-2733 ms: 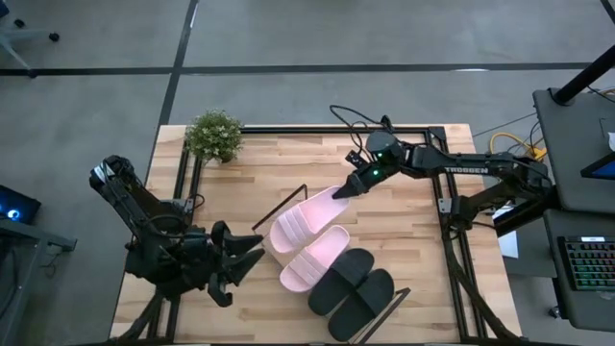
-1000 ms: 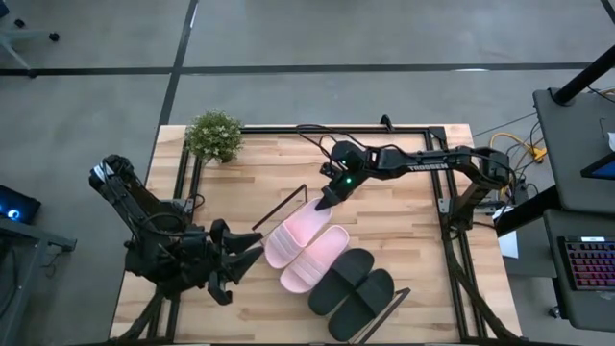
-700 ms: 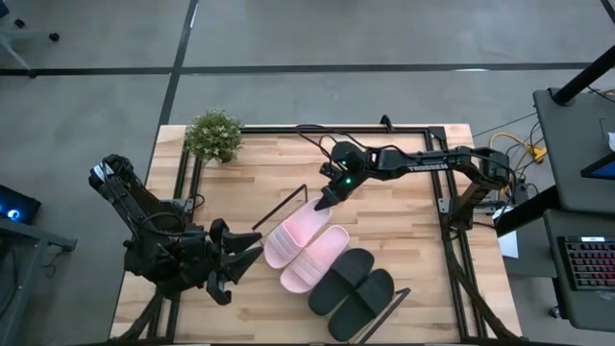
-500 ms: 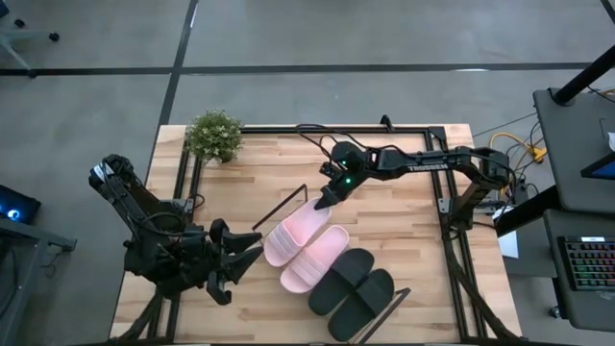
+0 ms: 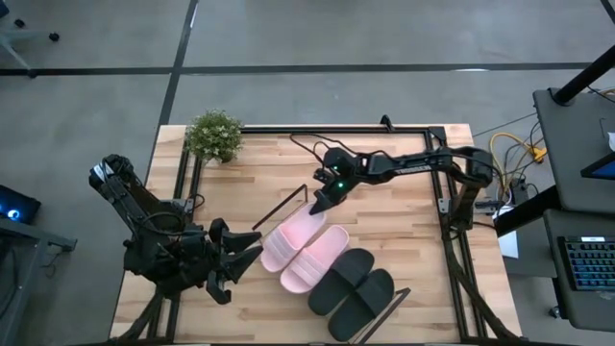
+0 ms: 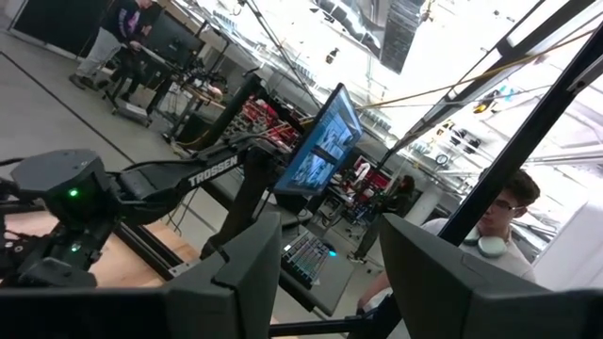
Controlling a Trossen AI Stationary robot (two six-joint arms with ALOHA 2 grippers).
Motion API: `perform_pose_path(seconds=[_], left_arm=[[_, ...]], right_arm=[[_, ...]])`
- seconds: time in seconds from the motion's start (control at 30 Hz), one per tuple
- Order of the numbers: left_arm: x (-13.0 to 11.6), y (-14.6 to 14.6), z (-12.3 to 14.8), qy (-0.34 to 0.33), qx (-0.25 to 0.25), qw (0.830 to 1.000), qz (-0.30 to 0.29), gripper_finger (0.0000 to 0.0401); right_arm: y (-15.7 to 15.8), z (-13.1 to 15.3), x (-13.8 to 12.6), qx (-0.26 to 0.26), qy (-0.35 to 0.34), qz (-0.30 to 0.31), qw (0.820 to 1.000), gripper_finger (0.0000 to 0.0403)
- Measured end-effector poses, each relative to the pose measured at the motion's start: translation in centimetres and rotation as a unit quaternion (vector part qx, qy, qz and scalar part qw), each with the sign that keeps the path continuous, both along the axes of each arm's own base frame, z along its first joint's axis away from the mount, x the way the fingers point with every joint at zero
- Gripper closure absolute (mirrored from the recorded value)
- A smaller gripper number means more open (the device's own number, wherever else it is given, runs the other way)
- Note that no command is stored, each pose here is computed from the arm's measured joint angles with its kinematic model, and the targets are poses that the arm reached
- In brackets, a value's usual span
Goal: Pick and place slides into the shelf
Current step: Put the pink slipper on the shelf beside the other pink slipper
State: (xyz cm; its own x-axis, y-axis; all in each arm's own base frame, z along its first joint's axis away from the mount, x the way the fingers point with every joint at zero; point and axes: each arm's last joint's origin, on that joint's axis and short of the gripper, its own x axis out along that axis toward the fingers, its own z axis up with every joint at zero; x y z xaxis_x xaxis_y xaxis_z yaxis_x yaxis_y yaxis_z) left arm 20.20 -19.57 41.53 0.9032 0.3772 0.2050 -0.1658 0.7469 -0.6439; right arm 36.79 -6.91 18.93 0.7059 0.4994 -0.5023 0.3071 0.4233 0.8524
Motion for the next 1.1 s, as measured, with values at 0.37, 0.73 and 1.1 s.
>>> perform_pose_path(seconds=[0.37, 0.73, 1.1], left_arm=[[0.0, 0.0, 0.0, 0.0, 0.0, 1.0, 0.0, 0.0234], [0.0, 0.0, 0.0, -0.001, 0.0, 1.0, -0.002, 0.0234], [0.0, -0.1, 0.0, -0.005, 0.003, 1.0, -0.009, 0.0234]], right_arm=[[0.0, -0.8, 0.1, 0.004, 0.009, 0.001, 1.0, 0.0348], [-0.1, -2.5, 0.3, 0.008, 0.031, 0.0, 0.999, 0.0348], [-0.2, -3.1, 0.4, 0.006, 0.038, 0.0, 0.999, 0.0314]])
